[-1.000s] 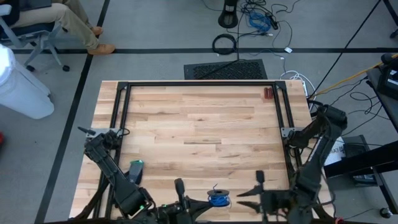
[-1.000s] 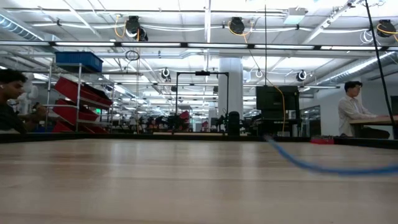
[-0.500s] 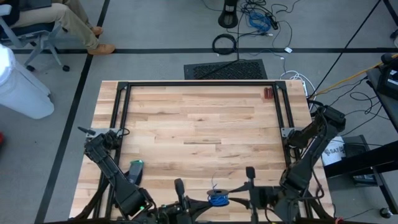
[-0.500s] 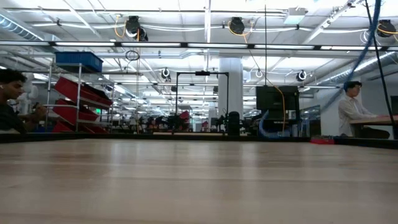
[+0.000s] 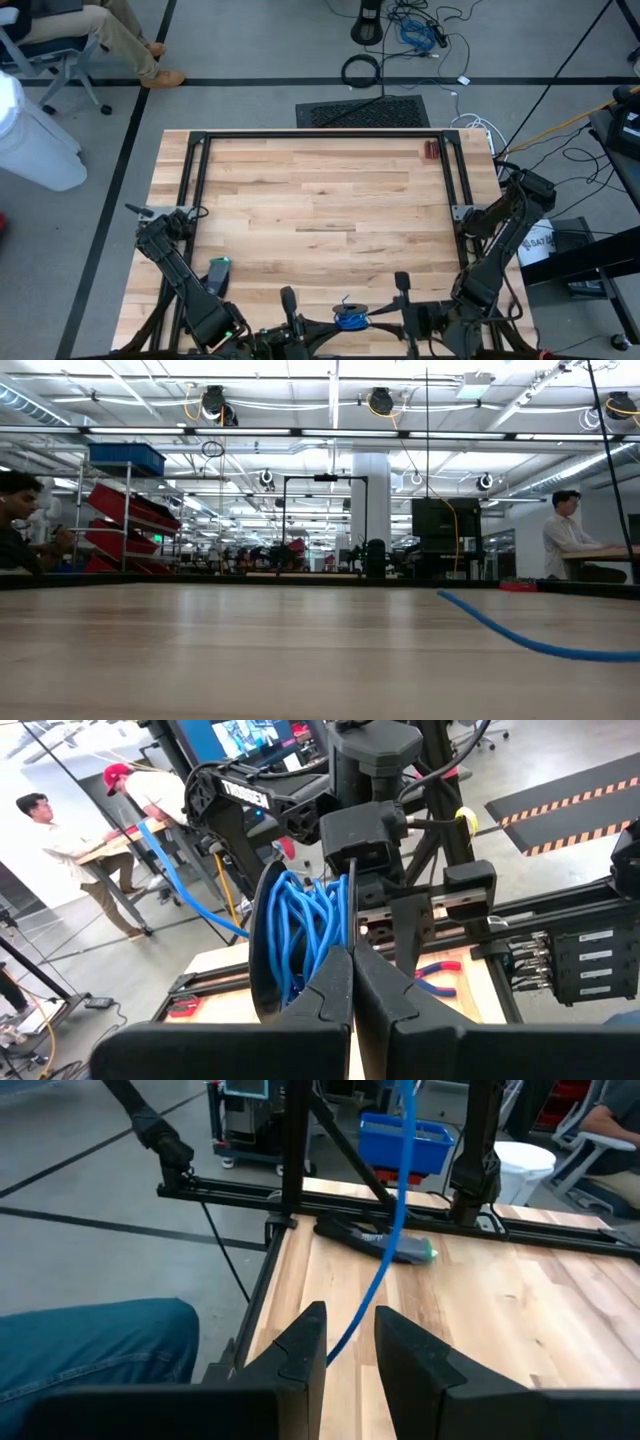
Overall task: Coil cords
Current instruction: Coil the blue wire onto the spool
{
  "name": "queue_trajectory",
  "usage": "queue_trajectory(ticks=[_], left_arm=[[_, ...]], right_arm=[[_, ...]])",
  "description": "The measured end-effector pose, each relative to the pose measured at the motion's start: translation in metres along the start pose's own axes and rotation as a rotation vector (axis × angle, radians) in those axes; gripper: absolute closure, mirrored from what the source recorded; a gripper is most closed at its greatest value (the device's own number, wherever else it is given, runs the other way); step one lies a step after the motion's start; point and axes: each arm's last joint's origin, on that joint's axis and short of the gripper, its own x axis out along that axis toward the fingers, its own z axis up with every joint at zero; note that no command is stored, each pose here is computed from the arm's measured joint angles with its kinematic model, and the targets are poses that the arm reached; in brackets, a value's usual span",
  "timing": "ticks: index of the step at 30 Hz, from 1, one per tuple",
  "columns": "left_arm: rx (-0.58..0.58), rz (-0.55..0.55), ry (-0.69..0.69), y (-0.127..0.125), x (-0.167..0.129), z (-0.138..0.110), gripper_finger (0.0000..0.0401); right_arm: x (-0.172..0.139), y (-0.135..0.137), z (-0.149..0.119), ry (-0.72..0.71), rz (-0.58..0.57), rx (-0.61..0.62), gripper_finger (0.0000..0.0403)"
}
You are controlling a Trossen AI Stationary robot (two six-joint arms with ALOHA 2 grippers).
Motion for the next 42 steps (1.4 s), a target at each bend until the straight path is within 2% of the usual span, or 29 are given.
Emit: queue_trajectory(ticks=[6,12,20,29,42], left_arm=[[0.000,0.000,0.000,0.000,0.000,0.000,0.0401],[0.000,0.000,0.000,0.000,0.000,0.000,0.0401],[0.003,-0.023,-0.010,-0.008,-0.011,0.001,0.0401],[0.018,0.019,-0.018,-0.010,-0.031,0.007,0.0401],[0.011,0.018,-0.023,-0.010,-0.033,0.008,0.0401]], right_arm=[[0.002,-0.002,0.001,0.000,-0.009,-0.018,0.0334],[0.006,-0.006,0.002,0.000,-0.027,-0.010,0.0396],[0.006,-0.010,-0.002,0.031,-0.063,0.012,0.0402],[-0.004,-0.014,-0.001,0.051,-0.065,0.051,0.0403],[-0.013,-0.008,0.002,0.020,-0.057,0.040,0.0403]])
